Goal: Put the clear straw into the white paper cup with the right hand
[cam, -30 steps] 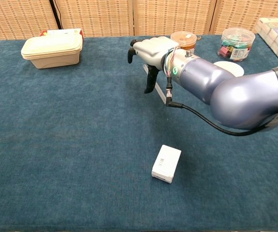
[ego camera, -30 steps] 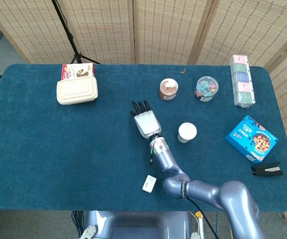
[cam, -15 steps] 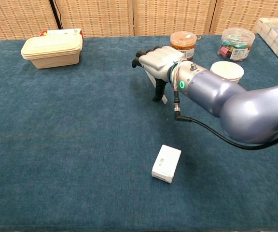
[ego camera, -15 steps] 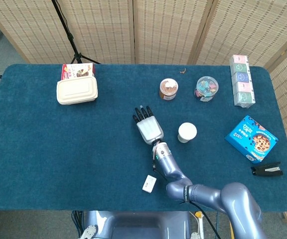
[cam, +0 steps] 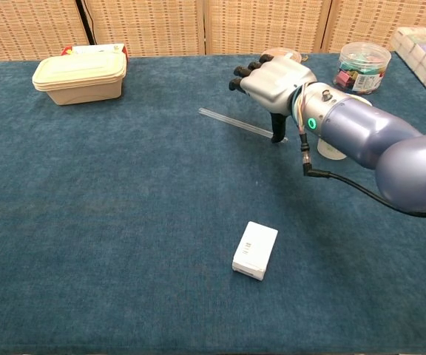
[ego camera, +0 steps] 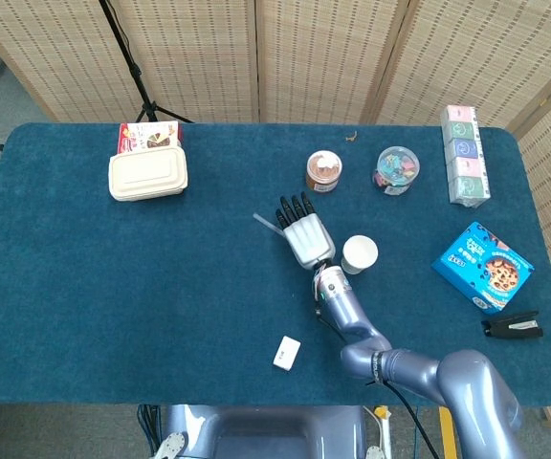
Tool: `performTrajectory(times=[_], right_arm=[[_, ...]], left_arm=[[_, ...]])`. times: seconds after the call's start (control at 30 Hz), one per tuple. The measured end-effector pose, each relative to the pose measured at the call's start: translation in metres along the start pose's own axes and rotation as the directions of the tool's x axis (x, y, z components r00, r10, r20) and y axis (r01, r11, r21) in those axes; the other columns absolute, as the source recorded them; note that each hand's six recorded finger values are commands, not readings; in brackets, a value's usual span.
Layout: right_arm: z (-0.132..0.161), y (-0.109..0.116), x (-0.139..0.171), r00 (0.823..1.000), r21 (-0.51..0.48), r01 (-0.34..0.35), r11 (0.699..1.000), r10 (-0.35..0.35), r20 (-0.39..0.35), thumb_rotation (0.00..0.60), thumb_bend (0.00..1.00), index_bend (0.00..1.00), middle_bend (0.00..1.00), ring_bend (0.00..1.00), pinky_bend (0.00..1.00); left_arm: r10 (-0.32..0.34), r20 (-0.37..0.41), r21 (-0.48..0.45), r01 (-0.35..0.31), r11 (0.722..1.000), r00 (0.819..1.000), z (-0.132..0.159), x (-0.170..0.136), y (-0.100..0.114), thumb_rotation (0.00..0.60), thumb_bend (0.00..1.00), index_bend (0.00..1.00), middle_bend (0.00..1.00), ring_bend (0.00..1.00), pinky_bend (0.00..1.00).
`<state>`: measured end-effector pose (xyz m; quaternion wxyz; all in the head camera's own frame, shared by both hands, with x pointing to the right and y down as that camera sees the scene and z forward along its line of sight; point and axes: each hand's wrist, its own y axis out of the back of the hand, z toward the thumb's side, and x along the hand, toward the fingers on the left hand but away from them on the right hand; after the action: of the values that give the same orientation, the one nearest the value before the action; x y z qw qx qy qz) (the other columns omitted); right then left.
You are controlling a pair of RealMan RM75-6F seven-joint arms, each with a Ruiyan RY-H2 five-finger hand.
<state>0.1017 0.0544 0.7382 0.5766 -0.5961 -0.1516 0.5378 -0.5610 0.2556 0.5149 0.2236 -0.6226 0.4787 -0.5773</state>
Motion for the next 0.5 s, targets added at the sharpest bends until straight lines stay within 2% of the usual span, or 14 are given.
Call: performTrajectory(times=[0.13,0.23,0.37,0.5], right_arm=[[-0.010,0.000,-0.003,1.000,0.074,0.021,0.997,-0.022,0.008,0.600,0.00,0.09,0.00,0.00,0.00],[-0.010,0.003,-0.004,1.000,0.030,0.024,0.999,-0.024,0.012,0.600,0.00,0.10,0.00,0.00,0.00],[-0.007,0.012,-0.005,1.000,-0.115,0.022,0.993,-0.020,0.021,0.600,0.00,0.14,0.00,0.00,0.00],[-0.011,0.020,-0.012,0.998,-0.313,-0.004,0.950,0.024,0.060,0.600,0.00,0.22,0.00,0.00,0.00]], left_arm=[[-0.001,-0.001,0.001,0.001,1.000,1.000,0.000,0.000,0.000,0.600,0.00,0.00,0.00,0.00,0.00],[-0.002,-0.002,0.003,0.002,1.000,1.000,0.000,0.001,-0.001,0.600,0.00,0.00,0.00,0.00,0.00],[-0.003,-0.003,0.002,0.003,1.000,1.000,0.000,0.001,-0.001,0.600,0.00,0.00,0.00,0.00,0.00],[-0.002,-0.003,0.000,0.002,1.000,1.000,0.000,0.000,0.000,0.600,0.00,0.00,0.00,0.00,0.00]])
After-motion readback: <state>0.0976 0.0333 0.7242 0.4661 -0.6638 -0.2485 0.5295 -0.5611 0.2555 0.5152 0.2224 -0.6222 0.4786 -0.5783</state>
